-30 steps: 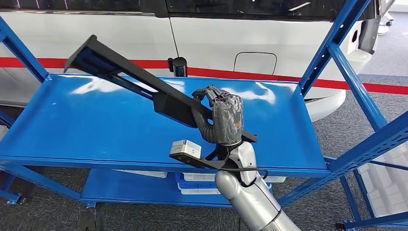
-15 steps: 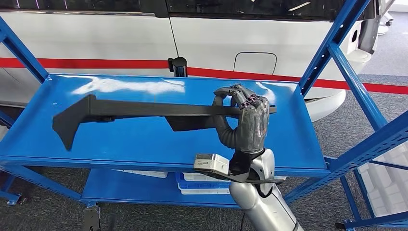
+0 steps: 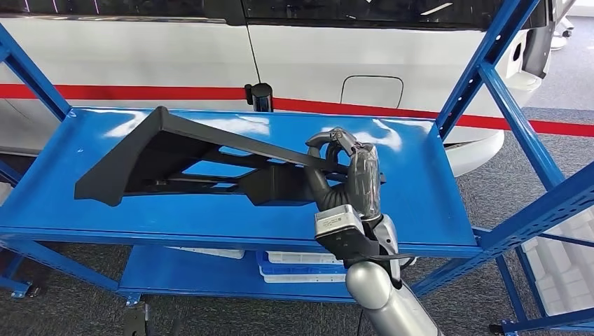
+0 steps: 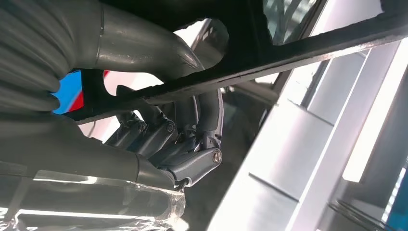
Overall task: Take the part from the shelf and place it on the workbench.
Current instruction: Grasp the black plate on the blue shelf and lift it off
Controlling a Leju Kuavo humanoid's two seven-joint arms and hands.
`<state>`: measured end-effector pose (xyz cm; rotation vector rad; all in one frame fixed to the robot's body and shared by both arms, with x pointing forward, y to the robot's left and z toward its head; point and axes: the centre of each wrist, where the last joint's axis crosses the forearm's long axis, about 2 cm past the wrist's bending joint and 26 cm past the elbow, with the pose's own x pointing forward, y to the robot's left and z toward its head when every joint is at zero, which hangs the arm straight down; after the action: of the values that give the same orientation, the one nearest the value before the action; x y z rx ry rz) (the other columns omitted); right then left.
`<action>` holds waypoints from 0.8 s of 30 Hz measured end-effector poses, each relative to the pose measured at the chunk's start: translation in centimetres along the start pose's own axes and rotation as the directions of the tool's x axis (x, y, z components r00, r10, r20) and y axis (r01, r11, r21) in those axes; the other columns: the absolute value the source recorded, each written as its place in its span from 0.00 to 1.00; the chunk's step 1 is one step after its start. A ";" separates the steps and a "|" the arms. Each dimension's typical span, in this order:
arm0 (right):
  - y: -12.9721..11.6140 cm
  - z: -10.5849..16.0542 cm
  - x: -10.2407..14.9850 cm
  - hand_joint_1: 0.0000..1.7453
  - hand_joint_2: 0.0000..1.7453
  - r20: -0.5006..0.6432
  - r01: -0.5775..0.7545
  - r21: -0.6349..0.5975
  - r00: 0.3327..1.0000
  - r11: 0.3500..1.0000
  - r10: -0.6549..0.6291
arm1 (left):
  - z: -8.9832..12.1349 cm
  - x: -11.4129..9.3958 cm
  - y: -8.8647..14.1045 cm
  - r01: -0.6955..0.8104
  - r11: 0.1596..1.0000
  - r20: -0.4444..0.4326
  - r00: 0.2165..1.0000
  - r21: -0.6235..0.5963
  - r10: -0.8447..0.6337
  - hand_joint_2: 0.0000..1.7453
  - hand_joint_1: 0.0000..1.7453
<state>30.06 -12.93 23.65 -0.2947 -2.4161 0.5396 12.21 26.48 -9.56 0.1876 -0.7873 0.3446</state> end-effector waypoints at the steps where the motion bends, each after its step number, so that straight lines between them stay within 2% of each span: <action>1: 0.0 -0.5 0.0 1.00 1.00 -0.011 0.045 0.007 0.999 0.999 -0.045 | 0.0 -0.1 0.3 -0.006 1.000 -0.011 1.000 0.012 0.006 1.00 0.00; 5: 0.6 -4.0 0.2 1.00 1.00 -0.041 0.217 0.060 0.976 0.974 -0.215 | 0.0 -0.4 1.3 -0.045 0.995 -0.043 0.998 0.084 0.048 1.00 0.00; 10: 1.2 -8.1 0.6 1.00 1.00 -0.057 0.321 0.132 0.947 0.938 -0.316 | 0.1 -0.6 1.4 -0.110 0.979 -0.032 0.993 0.174 0.118 1.00 0.00; 18: 1.6 -10.8 1.1 1.00 1.00 -0.080 0.378 0.179 0.926 0.908 -0.369 | 0.3 -0.7 0.8 -0.228 0.951 0.004 0.973 0.208 0.232 1.00 0.00; 24: 1.9 -11.7 1.4 1.00 1.00 -0.083 0.390 0.181 0.921 0.903 -0.381 | 0.3 -0.7 0.9 -0.255 0.942 0.011 0.966 0.219 0.259 1.00 0.00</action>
<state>36.49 -7.22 31.91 0.2517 -2.2711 0.5712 11.24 27.12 -9.83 0.2891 -0.7563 0.6816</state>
